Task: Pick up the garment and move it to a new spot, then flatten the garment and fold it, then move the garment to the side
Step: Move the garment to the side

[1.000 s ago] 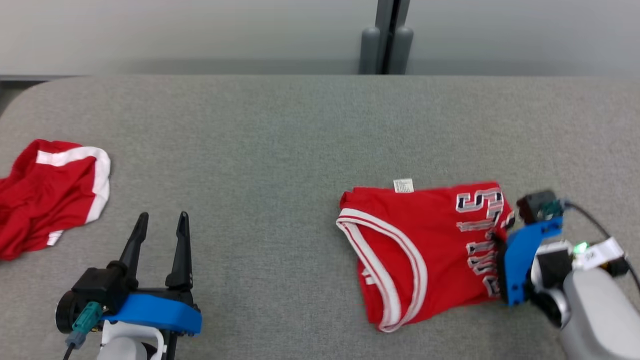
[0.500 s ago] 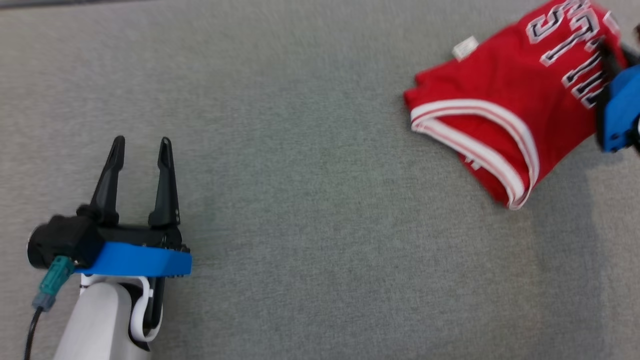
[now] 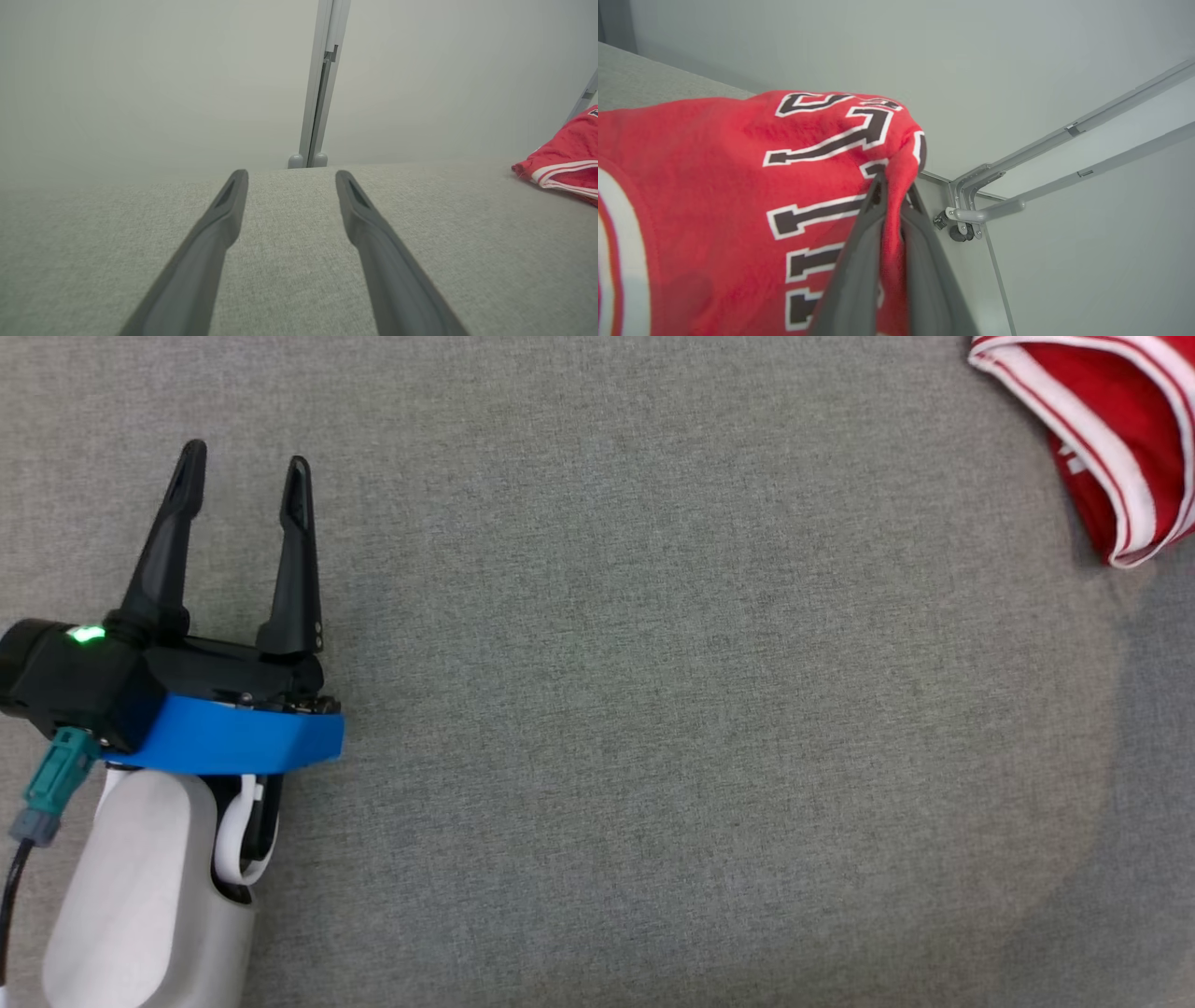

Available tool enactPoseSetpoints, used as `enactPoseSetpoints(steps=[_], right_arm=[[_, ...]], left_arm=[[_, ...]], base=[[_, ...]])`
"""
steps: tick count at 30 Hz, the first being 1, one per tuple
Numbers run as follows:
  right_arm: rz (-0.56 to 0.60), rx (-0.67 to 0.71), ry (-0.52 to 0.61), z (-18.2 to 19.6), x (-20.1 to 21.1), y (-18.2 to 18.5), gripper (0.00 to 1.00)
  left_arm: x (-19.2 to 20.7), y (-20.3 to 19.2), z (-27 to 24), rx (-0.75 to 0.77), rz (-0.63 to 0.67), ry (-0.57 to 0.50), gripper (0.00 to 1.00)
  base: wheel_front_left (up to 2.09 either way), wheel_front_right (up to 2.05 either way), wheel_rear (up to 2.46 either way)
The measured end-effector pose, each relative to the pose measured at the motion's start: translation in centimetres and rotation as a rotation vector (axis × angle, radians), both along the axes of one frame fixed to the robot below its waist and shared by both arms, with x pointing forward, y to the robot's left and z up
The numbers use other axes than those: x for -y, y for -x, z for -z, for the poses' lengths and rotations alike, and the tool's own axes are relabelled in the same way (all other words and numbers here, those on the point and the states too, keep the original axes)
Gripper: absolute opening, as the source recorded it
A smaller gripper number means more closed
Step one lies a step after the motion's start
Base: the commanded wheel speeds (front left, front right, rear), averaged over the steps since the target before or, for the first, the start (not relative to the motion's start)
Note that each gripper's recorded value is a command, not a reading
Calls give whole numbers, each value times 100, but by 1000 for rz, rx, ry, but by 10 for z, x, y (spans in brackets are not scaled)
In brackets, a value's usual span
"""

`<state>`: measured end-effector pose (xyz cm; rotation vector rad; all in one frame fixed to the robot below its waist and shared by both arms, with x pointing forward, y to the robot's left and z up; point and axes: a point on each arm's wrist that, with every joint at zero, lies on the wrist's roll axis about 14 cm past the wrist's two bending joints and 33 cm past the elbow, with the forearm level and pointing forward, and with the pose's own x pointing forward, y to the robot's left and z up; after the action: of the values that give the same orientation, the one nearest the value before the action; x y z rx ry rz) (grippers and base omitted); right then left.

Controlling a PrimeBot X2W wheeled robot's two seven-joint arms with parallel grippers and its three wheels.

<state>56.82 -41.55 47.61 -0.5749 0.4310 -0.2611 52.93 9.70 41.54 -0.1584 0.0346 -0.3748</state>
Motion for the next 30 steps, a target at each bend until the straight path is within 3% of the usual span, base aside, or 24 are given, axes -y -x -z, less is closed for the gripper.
enactPoseSetpoints(steps=[8,18,19,20,21,22,27,30], right_arm=[[56,5,58,5,20,12,0],[-90,35,187,-5,-5,-9,0],[-94,30,196,-5,-5,-9,16],[-100,28,201,-5,-7,-10,41],[-108,26,206,-5,-8,-11,50],[-115,28,208,-5,-10,-12,100],[-158,59,214,-13,-20,-10,100],[-178,105,161,-18,-30,-5,100]], left_arm=[[-1,0,7,-21,11,-19,100],[-16,9,8,-41,-18,-40,100],[-16,11,8,-43,-18,-41,100],[-17,11,8,-44,-21,-43,100],[-18,12,8,-46,-22,-45,100],[-18,13,6,-44,-23,-45,100],[-23,17,-3,-36,-42,-43,100],[-28,24,-9,-32,-58,-47,100]], base=[[0,0,0],[0,0,0],[0,0,0],[0,0,0],[0,0,0],[0,0,0],[0,0,0],[0,0,0]])
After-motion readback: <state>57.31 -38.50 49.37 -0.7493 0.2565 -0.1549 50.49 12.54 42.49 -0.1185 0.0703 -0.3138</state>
